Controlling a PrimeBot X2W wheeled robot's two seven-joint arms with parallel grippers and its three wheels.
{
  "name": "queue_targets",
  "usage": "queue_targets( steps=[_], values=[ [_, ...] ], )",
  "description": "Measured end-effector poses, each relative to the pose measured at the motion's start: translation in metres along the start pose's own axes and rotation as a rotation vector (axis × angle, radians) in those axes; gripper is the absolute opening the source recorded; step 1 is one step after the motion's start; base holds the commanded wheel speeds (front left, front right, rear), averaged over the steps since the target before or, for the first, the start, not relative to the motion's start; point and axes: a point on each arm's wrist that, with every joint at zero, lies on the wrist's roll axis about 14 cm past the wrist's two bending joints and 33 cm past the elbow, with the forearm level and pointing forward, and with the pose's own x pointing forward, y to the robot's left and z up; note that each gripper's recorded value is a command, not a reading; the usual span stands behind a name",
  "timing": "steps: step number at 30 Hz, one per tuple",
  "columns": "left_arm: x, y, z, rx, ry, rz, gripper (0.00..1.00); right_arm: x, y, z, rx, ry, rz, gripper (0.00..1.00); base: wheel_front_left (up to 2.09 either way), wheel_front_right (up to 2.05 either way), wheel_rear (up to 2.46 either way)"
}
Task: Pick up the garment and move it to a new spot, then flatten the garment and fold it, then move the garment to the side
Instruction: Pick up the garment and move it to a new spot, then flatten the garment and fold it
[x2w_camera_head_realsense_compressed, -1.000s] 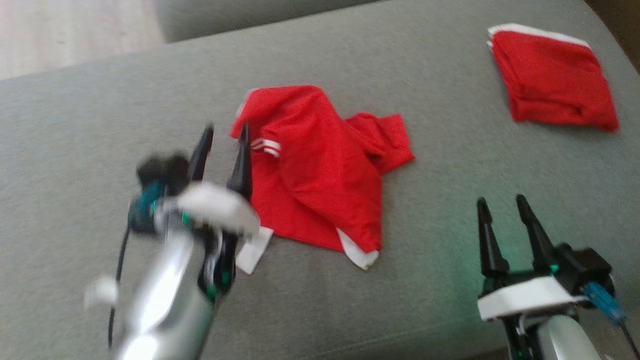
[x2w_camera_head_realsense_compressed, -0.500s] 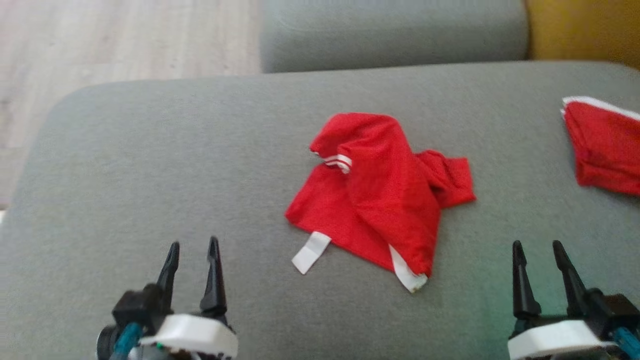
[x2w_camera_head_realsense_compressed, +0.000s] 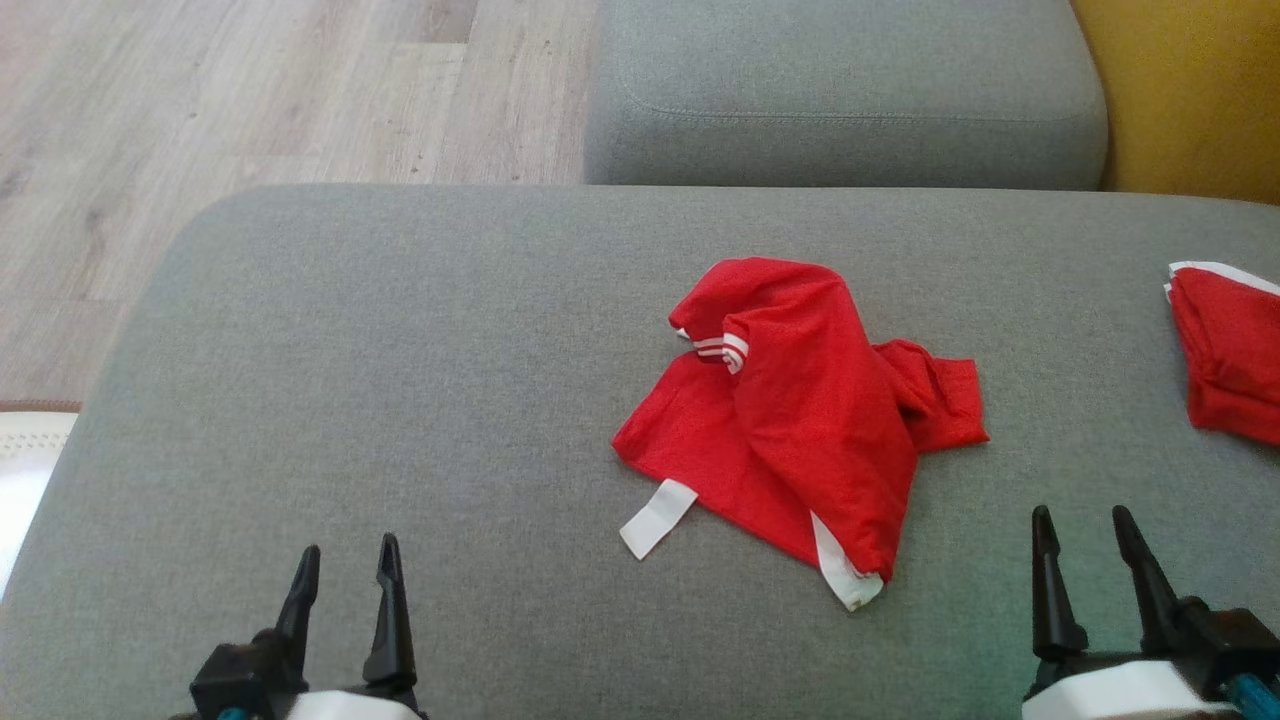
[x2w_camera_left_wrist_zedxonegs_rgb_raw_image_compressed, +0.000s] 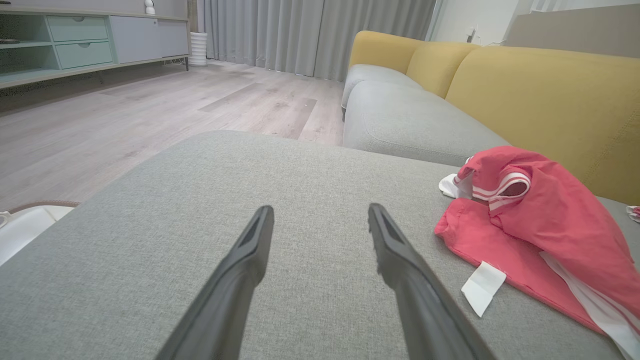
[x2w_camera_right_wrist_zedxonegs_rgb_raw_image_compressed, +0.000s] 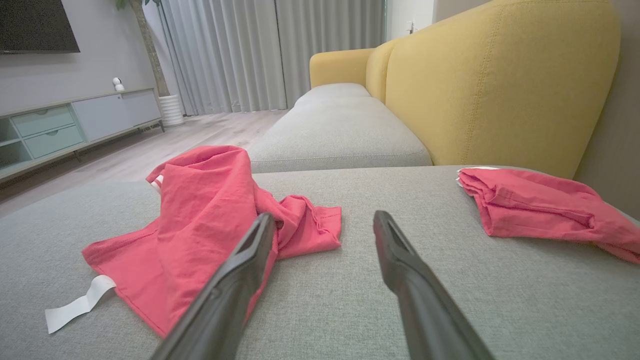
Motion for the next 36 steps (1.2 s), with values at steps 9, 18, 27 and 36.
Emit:
queue_targets(
  steps=[9,18,27,36],
  values=[
    [0.001,-0.002,-0.003,0.008,0.01,-0.015,1.0,-0.002,0.003,-0.002,0.003,0.006,0.008,1.0,0.0,0.0,0.0],
    [0.006,-0.017,-0.007,-0.007,0.025,-0.06,1.0,-0.004,0.002,-0.006,0.008,0.017,0.001,1.0,0.0,0.0,0.0],
    [0.051,-0.117,-0.03,-0.037,0.172,-0.362,1.0,-0.004,-0.001,-0.008,0.029,0.021,-0.019,1.0,0.0,0.0,0.0],
    [0.101,-0.157,-0.078,0.069,0.403,-0.444,1.0,-0.003,-0.018,-0.01,0.052,0.029,-0.081,1.0,0.0,0.0,0.0]
  ],
)
